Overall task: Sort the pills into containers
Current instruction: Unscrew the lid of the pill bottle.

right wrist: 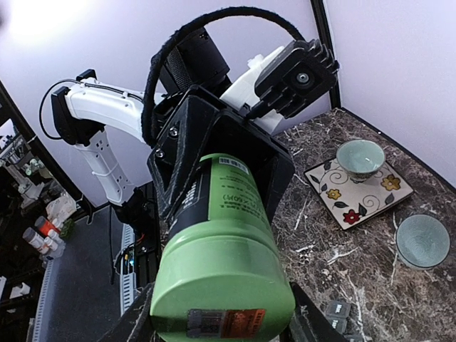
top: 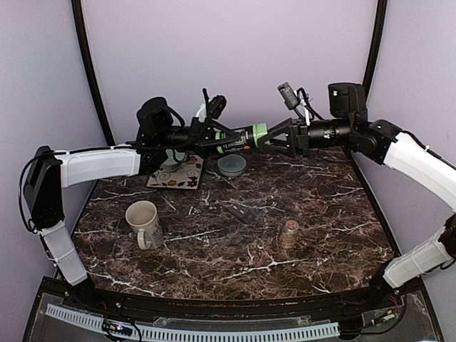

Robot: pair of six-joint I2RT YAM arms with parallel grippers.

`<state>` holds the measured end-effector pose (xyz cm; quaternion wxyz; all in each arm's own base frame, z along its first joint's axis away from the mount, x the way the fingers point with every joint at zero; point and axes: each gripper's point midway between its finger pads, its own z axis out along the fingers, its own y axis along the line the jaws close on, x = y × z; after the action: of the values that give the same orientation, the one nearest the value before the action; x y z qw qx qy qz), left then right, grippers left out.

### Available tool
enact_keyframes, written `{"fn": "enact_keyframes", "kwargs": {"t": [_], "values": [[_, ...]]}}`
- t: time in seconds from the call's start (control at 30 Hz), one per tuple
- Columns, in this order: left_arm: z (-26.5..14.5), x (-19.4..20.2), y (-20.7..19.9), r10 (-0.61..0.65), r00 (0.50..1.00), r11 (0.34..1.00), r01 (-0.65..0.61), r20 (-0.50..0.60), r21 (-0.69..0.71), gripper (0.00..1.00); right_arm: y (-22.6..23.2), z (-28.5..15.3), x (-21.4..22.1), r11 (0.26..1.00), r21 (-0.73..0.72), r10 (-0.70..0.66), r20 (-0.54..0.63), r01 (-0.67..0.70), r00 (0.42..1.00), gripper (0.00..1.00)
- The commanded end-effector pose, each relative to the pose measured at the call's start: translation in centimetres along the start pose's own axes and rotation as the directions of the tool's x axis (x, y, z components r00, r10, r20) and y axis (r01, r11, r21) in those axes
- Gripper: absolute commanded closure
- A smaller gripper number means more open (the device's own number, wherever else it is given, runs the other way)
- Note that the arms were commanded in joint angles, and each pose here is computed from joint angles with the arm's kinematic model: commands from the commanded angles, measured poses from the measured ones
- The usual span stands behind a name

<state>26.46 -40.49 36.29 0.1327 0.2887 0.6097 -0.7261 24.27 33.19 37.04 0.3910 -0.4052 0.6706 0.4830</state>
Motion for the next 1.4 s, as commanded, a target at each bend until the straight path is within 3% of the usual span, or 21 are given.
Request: {"fn": "enact_keyframes", "kwargs": {"t": [0.0,0.4,0.53,0.67,0.8,1.03,1.37], "values": [[0.1,-0.5,-3.6,0.090,0.996,0.994,-0.089,-0.017,0.072,1.00,0.2,-1.2,-1.0,0.992,0.068,-0.112,0.018,0.111,0.994,0.91],[0.5,0.2,-3.8,0.078,0.995,0.991,-0.071,-0.056,0.113,1.00,-0.1,-1.9,-0.9,0.985,0.116,-0.130,0.041,0.125,0.991,0.88],[0.6,0.2,-3.9,0.080,0.995,0.990,-0.072,-0.063,0.121,1.00,-0.1,-1.4,-0.7,0.991,0.091,-0.104,0.024,0.102,0.994,0.73],[0.6,0.1,-3.9,0.090,0.994,0.989,-0.082,-0.059,0.121,1.00,0.0,-0.9,-0.9,0.996,0.062,-0.072,0.021,0.070,0.997,0.43],[0.6,0.0,-3.8,0.100,0.994,0.989,-0.094,-0.048,0.110,1.00,0.2,-0.9,-1.2,0.997,0.052,-0.058,0.028,0.056,0.998,0.28],[0.7,-0.2,-3.3,0.111,0.993,0.990,-0.107,-0.037,0.096,1.00,0.8,-1.1,-1.4,0.999,0.032,-0.036,0.036,0.035,0.999,0.18],[0.7,-0.9,-2.7,0.132,0.991,0.988,-0.132,0.002,0.075,1.00,1.3,-1.5,-0.9,1.000,0.013,0.027,0.042,-0.028,0.999,0.14]]}}
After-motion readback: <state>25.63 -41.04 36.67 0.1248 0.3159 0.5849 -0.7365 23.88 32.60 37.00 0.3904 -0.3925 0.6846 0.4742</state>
